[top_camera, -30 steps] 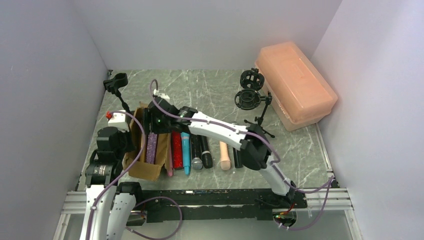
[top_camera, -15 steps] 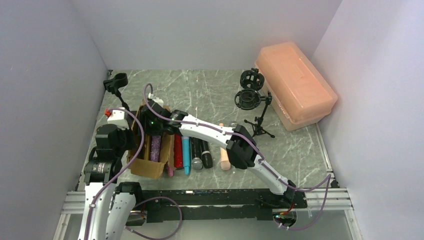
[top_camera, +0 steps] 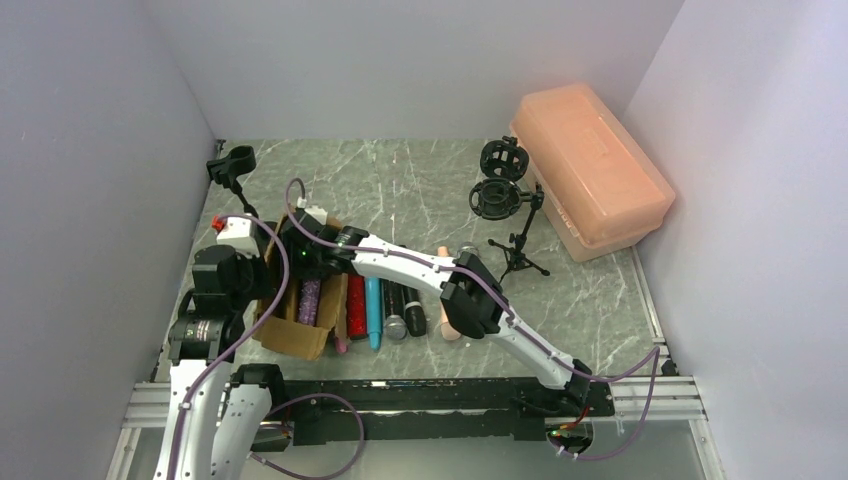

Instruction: Attach the microphones to the stand

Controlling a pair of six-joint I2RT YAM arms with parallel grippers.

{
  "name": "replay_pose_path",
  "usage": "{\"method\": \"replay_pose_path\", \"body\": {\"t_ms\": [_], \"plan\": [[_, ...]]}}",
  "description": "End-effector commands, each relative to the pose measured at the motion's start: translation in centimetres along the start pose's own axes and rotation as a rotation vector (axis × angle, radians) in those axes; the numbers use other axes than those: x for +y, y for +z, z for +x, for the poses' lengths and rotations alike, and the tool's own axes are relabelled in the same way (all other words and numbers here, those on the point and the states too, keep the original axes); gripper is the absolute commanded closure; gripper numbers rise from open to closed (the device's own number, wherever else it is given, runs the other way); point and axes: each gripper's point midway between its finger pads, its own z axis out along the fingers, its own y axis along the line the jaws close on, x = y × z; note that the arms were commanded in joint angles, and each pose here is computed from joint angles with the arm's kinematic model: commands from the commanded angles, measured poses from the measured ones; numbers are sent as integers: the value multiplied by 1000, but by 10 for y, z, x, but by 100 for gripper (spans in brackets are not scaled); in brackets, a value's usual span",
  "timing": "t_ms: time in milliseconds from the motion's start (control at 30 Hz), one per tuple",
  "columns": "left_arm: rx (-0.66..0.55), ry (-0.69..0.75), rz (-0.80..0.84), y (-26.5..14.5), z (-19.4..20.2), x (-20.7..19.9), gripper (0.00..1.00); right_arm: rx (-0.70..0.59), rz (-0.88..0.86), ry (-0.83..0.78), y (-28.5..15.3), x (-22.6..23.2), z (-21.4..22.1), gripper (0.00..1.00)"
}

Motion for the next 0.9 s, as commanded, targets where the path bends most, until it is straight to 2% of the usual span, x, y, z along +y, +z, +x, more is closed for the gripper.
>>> {"method": "replay_pose_path", "body": {"t_ms": [0, 133, 400, 733, 867], "plan": [[-207, -50, 77, -18, -62, -17, 100, -6, -33, 17, 3, 10, -2, 50], [-202, -39, 78, -20, -61, -17, 100, -11, -119, 40, -6, 24, -12, 67], [-208, 51, -8, -16, -47, 2, 100, -117, -292, 37, -70, 60, -63, 90], [-193, 159, -123, -7, -31, 27, 100, -97, -403, -8, -142, 72, -77, 97], [-176, 159, -132, -5, -30, 28, 100, -87, -363, -22, -164, 56, -85, 98]]}}
